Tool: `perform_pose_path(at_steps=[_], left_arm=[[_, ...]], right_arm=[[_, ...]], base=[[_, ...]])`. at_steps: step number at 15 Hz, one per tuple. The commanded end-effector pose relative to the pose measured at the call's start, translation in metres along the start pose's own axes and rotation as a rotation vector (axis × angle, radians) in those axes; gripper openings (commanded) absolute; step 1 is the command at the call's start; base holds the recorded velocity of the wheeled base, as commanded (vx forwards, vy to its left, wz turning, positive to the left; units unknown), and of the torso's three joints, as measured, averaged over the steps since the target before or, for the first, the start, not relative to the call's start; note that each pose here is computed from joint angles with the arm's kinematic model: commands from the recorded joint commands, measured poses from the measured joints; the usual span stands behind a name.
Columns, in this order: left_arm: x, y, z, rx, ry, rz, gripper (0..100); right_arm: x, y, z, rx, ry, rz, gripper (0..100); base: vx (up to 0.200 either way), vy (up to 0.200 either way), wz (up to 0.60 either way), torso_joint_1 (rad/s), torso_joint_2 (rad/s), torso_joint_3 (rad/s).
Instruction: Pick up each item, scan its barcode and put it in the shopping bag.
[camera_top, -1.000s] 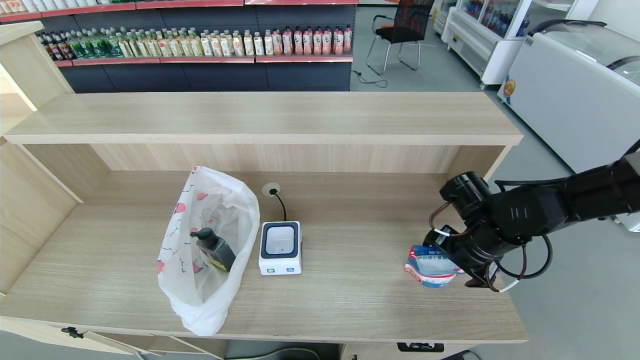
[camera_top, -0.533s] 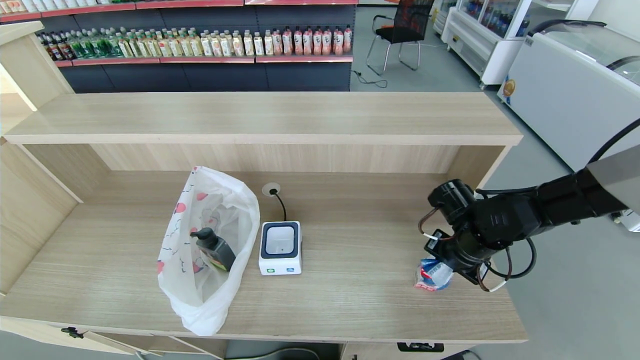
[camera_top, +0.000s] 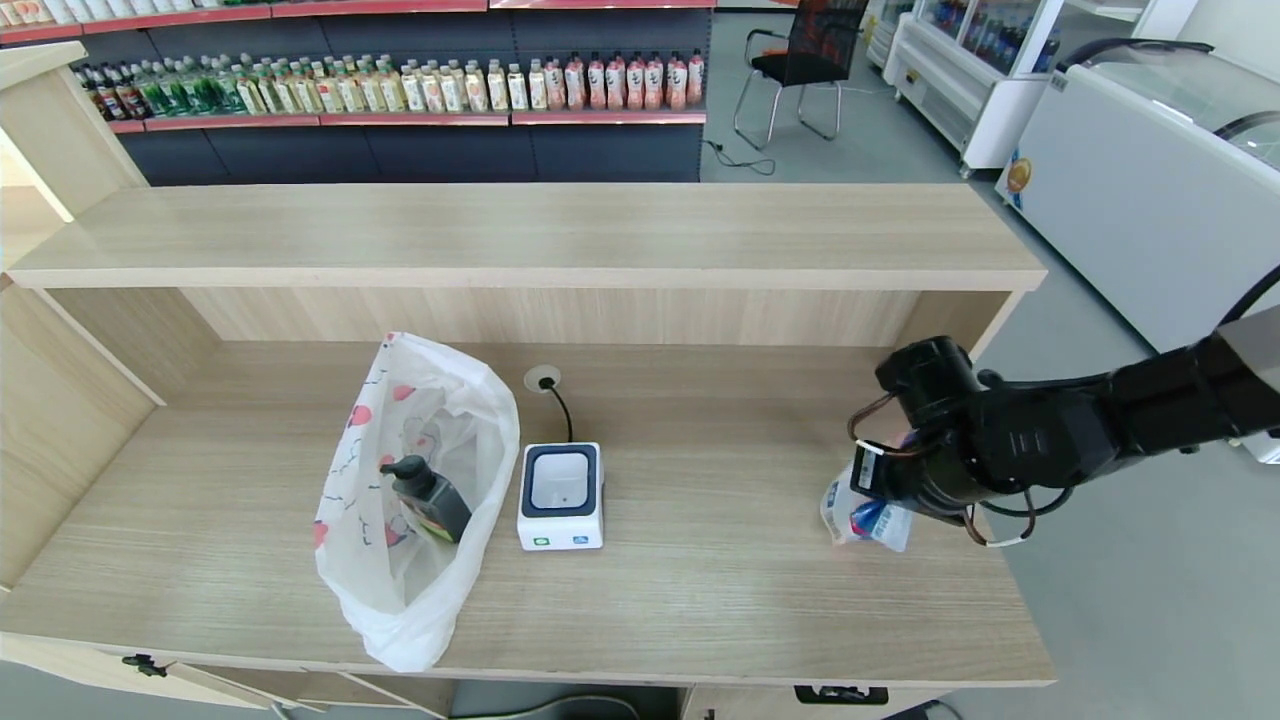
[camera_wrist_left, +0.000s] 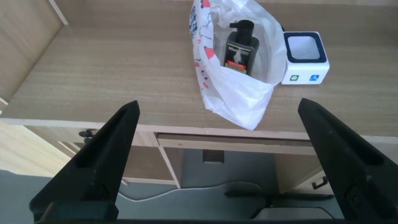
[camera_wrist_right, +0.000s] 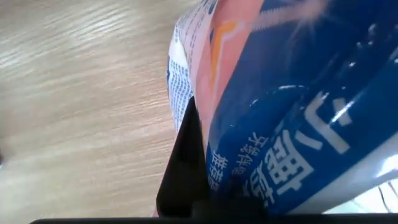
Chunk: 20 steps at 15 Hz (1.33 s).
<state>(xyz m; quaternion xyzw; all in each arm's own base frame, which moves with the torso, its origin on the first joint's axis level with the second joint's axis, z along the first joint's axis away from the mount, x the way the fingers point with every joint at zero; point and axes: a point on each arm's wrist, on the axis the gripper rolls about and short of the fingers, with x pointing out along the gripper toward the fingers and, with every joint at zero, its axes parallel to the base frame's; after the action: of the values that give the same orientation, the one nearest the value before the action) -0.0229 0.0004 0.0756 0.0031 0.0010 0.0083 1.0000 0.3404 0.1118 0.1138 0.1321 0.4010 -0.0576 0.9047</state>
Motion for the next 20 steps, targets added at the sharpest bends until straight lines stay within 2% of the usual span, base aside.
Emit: perform_pose_path(at_steps=[1, 2, 3, 5, 7, 9, 12, 14, 16, 18, 20], left_arm=[[0.000, 0.000, 0.000, 0.000, 0.001, 0.000, 100], [0.000, 0.000, 0.000, 0.000, 0.001, 0.000, 100], [0.000, 0.000, 0.000, 0.000, 0.000, 0.000, 100], [0.000, 0.000, 0.000, 0.000, 0.000, 0.000, 100], [0.000, 0.000, 0.000, 0.000, 0.000, 0.000, 100], [0.000, 0.000, 0.000, 0.000, 0.000, 0.000, 100], [0.000, 0.000, 0.000, 0.000, 0.000, 0.000, 100], [0.000, 0.000, 0.000, 0.000, 0.000, 0.000, 100], [0.000, 0.000, 0.000, 0.000, 0.000, 0.000, 100], [0.000, 0.000, 0.000, 0.000, 0.001, 0.000, 100], [0.000, 0.000, 0.000, 0.000, 0.000, 0.000, 100]], right_arm=[[-0.037, -0.021, 0.005, -0.141, -0.102, 0.178, 0], [-0.047, -0.029, 0.003, -0.239, -0.132, 0.270, 0], [-0.065, -0.051, 0.003, -0.486, -0.212, 0.465, 0], [-0.084, -0.076, 0.008, -0.739, -0.323, 0.702, 0], [-0.102, -0.095, 0.008, -0.957, -0.476, 0.922, 0], [-0.110, -0.104, -0.005, -1.160, -0.620, 1.016, 0], [-0.117, -0.105, -0.019, -1.317, -0.770, 1.134, 0], [-0.123, -0.104, -0.018, -1.313, -0.763, 1.138, 0], [-0.154, -0.095, -0.007, -1.162, -0.646, 1.195, 0], [-0.183, -0.093, -0.010, -0.941, -0.491, 1.197, 0], [-0.188, -0.093, -0.019, -0.804, -0.383, 1.214, 0]], base=[[0.000, 0.000, 0.00, 0.000, 0.00, 0.000], [0.000, 0.000, 0.00, 0.000, 0.00, 0.000], [0.000, 0.000, 0.00, 0.000, 0.00, 0.000], [0.000, 0.000, 0.00, 0.000, 0.00, 0.000], [0.000, 0.000, 0.00, 0.000, 0.00, 0.000], [0.000, 0.000, 0.00, 0.000, 0.00, 0.000], [0.000, 0.000, 0.00, 0.000, 0.00, 0.000], [0.000, 0.000, 0.00, 0.000, 0.00, 0.000], [0.000, 0.000, 0.00, 0.000, 0.00, 0.000], [0.000, 0.000, 0.00, 0.000, 0.00, 0.000], [0.000, 0.000, 0.00, 0.000, 0.00, 0.000]])
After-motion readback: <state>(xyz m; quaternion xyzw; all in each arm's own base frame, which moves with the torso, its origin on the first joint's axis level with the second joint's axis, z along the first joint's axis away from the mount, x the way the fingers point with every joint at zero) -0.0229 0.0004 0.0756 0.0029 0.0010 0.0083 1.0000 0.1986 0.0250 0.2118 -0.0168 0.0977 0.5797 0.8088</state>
